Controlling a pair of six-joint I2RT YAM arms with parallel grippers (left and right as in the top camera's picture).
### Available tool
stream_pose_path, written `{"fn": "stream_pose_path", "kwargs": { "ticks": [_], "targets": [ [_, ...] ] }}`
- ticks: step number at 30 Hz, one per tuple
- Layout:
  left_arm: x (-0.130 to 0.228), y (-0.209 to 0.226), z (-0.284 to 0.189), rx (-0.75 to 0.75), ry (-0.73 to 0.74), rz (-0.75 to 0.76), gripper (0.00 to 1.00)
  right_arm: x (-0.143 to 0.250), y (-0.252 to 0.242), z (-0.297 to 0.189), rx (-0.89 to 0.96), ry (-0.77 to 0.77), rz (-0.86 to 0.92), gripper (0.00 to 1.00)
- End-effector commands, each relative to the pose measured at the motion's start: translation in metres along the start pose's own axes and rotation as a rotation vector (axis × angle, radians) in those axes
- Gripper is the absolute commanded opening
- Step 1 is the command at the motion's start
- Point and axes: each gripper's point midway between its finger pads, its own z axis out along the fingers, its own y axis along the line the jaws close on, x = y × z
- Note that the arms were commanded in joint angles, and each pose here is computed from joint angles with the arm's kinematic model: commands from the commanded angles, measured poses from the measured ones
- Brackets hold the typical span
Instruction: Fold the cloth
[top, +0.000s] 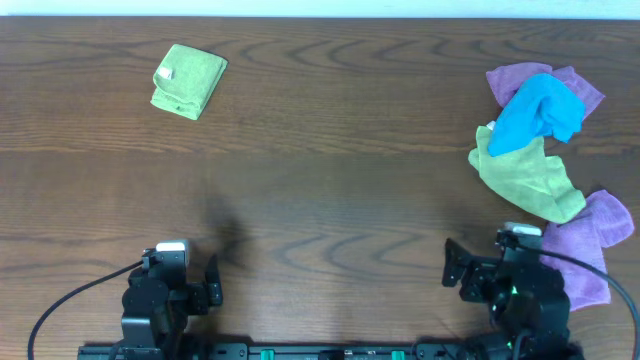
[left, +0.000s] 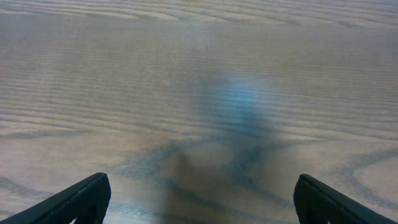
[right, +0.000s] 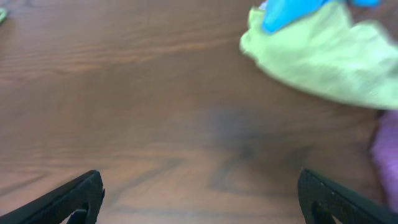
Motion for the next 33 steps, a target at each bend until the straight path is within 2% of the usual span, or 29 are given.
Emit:
{"fn": "stream_pose_path", "kwargs": {
  "ticks": [1,6,13,33],
  "targets": [
    [0.000,0.002,0.000,-0.010,-0.005,0.015,0.95,0.001,-0.015,0.005,0.073,-0.027,-0.135,0.99],
    [0.000,0.002,0.000,-0.010,-0.005,0.015,0.95,0.015,-0.020,0.017,0.083,-0.020,-0.205,0.99],
    [0.000,0.002,0.000,-0.010,-0.005,0.015,0.95,0.037,-0.025,0.030,0.088,0.007,-0.204,0.99],
    [0.000,0.002,0.000,-0.010,-0.005,0.015,0.95,0.049,-0.039,0.024,0.129,-0.002,-0.156,0.99]
  ]
}}
